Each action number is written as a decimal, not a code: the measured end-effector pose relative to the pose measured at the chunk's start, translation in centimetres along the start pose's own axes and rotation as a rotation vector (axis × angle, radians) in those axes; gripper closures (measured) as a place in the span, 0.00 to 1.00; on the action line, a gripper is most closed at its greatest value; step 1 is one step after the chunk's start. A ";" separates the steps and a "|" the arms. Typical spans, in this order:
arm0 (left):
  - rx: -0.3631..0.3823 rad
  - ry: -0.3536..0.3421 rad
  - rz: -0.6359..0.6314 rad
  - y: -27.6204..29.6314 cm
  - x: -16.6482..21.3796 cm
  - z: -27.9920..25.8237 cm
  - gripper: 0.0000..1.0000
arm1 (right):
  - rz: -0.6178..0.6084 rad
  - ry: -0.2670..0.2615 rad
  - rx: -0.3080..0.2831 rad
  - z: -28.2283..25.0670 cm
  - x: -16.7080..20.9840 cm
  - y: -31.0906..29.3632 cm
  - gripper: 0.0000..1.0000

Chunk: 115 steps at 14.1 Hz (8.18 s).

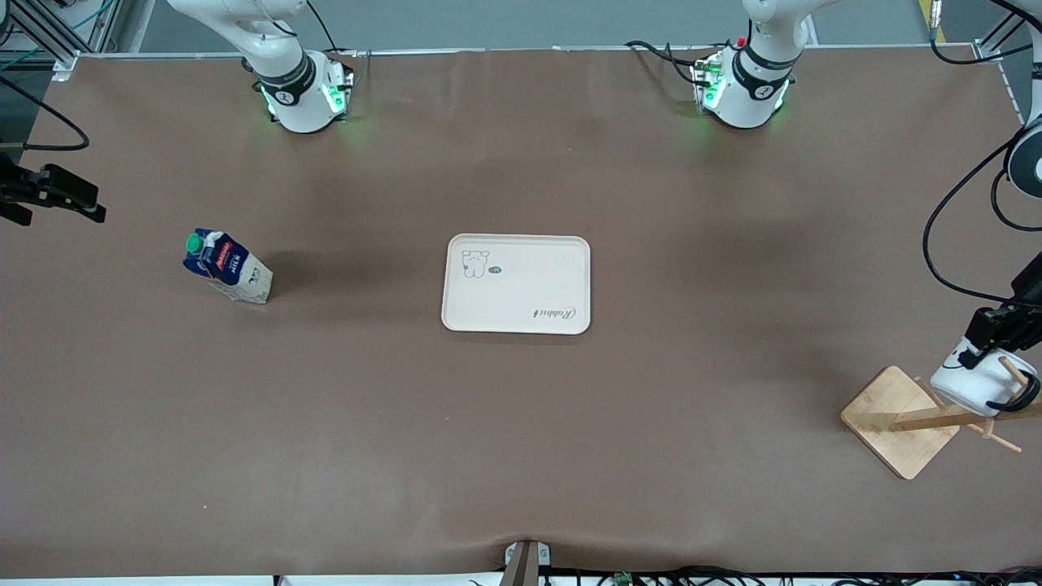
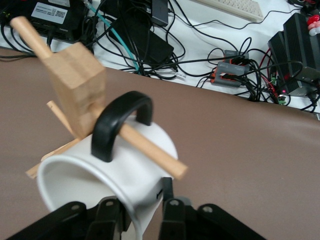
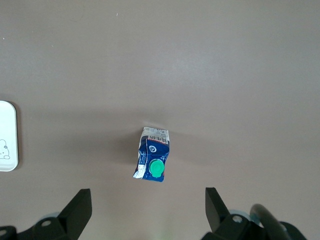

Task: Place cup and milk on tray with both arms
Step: 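Lower the left gripper onto the mug rim and close it, then lift the mug off the wooden stand with the left gripper, then carry the mug to the tray while the right gripper reaches the carton, then set the mug on the tray while the right gripper grasps the carton, then carry the carton toward the tray while the left gripper withdraws, then lower the milk carton onto the tray beside the mug with the right gripper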

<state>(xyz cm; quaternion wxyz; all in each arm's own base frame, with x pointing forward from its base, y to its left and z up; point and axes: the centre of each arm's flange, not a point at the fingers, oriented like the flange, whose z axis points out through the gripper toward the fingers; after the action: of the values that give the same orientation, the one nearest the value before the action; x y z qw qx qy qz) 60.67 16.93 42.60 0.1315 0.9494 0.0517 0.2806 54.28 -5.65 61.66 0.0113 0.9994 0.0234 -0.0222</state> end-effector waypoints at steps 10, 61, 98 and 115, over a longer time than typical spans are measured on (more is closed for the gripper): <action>-0.030 -0.014 0.040 3.3 -0.5 -1.2 0.92 | 0.000 0.000 0.000 0.0 0.0 0.0 0.00; 0.417 -0.730 -0.557 55.1 -31.1 23.8 0.92 | 0.048 -0.328 0.033 26.7 0.1 -0.7 0.00; 0.457 -0.525 0.095 29.2 3.9 -12.3 0.00 | -0.189 -0.205 0.007 16.6 3.2 -41.7 0.50; 0.384 -0.539 0.070 24.4 3.2 -18.5 0.00 | -0.152 -0.319 0.048 26.1 2.8 -47.1 0.50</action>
<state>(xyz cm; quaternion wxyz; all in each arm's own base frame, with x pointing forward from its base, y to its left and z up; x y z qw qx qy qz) 53.82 -1.92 65.96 -0.0504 0.9981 0.0344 0.0087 53.68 40.94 34.46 -0.0105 0.9785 0.0963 -0.1820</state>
